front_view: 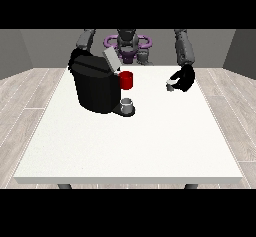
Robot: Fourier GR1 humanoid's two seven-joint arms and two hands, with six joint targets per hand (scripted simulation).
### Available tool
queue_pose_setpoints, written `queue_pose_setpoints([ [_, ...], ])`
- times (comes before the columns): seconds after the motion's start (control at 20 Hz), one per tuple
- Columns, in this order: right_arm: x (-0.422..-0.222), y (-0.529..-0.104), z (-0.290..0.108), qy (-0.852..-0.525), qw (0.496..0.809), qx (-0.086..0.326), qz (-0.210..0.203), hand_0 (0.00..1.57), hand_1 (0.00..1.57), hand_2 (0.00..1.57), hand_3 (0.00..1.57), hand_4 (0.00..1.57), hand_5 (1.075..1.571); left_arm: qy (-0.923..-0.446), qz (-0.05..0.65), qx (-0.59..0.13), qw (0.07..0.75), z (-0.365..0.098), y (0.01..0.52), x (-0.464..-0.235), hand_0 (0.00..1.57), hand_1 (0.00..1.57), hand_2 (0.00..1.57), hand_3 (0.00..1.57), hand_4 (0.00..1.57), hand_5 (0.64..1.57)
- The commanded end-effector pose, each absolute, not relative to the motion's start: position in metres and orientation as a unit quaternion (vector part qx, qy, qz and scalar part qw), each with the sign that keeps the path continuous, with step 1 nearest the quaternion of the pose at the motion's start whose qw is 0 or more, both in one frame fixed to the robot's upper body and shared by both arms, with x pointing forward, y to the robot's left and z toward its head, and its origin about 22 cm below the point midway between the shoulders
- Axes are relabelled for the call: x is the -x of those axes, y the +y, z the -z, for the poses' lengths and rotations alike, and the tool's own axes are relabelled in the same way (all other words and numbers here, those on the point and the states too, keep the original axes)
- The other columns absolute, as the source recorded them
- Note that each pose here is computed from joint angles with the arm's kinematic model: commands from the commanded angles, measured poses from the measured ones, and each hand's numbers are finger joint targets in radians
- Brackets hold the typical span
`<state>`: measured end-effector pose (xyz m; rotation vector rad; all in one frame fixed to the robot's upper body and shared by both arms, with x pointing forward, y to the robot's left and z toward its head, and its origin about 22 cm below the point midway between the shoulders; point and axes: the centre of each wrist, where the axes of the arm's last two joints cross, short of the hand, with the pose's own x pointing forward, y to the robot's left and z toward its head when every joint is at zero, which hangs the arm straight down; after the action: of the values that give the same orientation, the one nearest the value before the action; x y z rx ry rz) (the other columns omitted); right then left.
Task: Insert the coffee pod into the coffee machine and close the lid
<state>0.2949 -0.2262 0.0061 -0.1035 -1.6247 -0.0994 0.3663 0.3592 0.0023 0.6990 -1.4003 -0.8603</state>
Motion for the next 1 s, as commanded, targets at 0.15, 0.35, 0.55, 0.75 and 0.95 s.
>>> queue_pose_setpoints([
  [0.15,-0.293,-0.229,0.008,-0.706,0.707,0.04,0.033,0.0,0.0,0.0,0.0,0.47,1.571,-0.639,0.396,-0.273,0.6,-0.042,0.329,-0.397,1.34,1.34,1.4,1.36,0.59,1.571],
  [0.35,-0.293,-0.226,0.023,-0.691,0.719,0.054,0.042,0.0,0.0,0.0,0.0,0.46,1.571,-0.649,0.418,-0.244,0.588,-0.079,0.314,-0.414,1.26,1.26,1.32,1.3,0.53,1.571],
  [0.55,-0.292,-0.227,0.026,-0.706,0.705,0.035,0.046,0.0,0.0,0.0,0.0,0.49,1.571,-0.665,0.422,-0.246,0.566,-0.112,0.306,-0.426,1.25,1.25,1.33,1.29,0.56,1.571],
  [0.75,-0.295,-0.212,0.017,-0.705,0.708,0.025,0.03,0.0,0.0,0.0,0.0,0.5,1.571,-0.669,0.404,-0.262,0.565,-0.124,0.298,-0.432,1.27,1.27,1.34,1.29,0.55,1.571],
  [0.95,-0.311,-0.235,0.001,-0.736,0.676,0.023,0.038,0.0,0.0,0.0,0.0,0.52,1.571,-0.693,0.385,-0.266,0.548,-0.148,0.28,-0.441,1.25,1.25,1.33,1.28,0.54,1.571],
])
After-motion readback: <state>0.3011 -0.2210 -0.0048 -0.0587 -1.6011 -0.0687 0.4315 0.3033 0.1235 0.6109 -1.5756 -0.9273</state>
